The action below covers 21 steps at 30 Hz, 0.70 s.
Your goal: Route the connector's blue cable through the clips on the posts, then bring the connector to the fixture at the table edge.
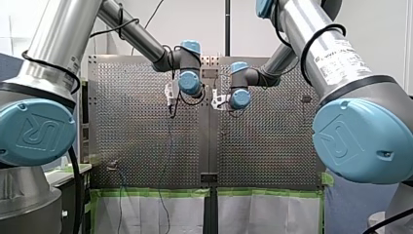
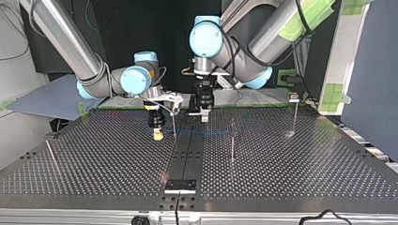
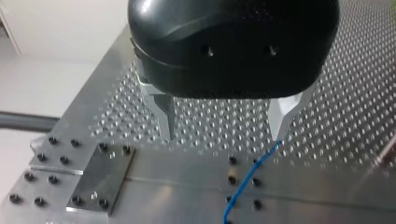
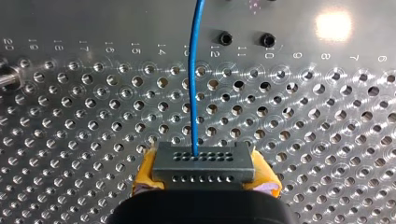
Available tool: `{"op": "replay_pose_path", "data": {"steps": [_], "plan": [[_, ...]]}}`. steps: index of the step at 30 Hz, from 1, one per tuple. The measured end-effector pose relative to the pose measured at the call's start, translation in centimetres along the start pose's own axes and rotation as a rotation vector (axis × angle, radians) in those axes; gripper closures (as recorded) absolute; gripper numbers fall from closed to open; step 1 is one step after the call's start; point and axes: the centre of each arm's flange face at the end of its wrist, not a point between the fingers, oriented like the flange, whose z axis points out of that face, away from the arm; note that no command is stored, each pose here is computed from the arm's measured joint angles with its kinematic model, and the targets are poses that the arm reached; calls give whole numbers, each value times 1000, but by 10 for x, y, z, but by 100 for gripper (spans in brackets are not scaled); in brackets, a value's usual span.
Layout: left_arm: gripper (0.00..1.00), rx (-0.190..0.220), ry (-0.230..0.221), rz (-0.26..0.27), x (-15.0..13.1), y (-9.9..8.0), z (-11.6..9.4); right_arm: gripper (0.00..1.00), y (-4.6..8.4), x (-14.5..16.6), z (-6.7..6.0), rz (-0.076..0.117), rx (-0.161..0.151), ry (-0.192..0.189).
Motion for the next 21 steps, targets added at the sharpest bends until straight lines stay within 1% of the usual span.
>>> {"op": "replay_pose_path", "data": {"steps": [7, 11, 15, 18, 21], "plan": [[0, -69, 5, 9, 15, 3, 17, 100, 0, 0, 0, -1, 1, -1], [0, -110, -10, 2, 16, 6, 26, 100, 0, 0, 0, -3, 0, -2], [0, -161, -27, -5, 13, 15, 34, 100, 0, 0, 0, -4, 0, -2], [0, -173, -29, -4, 13, 19, 37, 100, 0, 0, 0, -4, 0, 0], [0, -166, -26, -1, 16, 19, 42, 100, 0, 0, 0, -3, 0, 2]]}}
